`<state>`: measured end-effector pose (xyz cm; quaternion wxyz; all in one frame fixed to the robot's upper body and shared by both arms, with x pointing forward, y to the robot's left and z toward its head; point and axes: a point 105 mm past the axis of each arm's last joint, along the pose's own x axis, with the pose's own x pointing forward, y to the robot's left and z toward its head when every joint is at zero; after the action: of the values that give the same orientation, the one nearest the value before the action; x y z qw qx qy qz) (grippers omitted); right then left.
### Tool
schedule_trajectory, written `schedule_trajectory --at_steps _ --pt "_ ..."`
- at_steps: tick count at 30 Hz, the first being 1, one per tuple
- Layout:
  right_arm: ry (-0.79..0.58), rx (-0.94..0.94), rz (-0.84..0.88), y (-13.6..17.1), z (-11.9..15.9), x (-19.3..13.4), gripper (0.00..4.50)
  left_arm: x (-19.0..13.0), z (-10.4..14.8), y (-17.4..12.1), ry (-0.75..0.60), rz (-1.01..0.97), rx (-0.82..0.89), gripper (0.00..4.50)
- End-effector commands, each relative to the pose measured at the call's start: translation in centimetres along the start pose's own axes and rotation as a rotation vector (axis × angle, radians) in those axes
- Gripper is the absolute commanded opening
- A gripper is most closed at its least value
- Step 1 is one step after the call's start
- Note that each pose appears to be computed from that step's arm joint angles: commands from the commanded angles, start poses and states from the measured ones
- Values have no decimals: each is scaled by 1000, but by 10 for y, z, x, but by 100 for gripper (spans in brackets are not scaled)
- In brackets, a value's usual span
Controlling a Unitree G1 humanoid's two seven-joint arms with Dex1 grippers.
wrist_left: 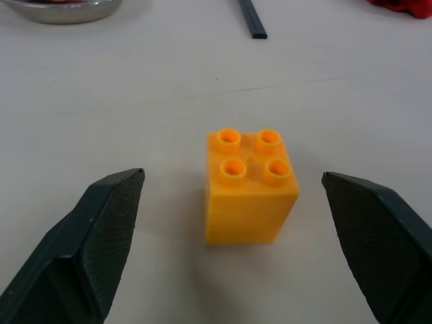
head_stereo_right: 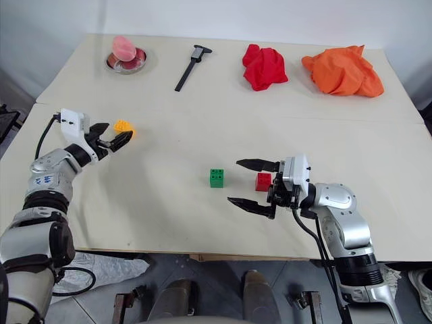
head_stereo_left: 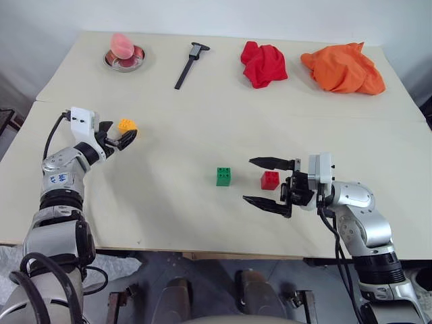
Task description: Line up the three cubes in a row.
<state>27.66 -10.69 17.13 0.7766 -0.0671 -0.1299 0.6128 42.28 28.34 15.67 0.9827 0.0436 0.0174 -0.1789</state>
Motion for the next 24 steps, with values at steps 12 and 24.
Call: schedule_trajectory --at_steps 12,24 --pt "-8 -36 -9 2 10 -4 450 8 16 -18 -89 -106 44 220" --pt "78 -23 -48 4 7 -34 450 -48 13 -99 38 -994 248 151"
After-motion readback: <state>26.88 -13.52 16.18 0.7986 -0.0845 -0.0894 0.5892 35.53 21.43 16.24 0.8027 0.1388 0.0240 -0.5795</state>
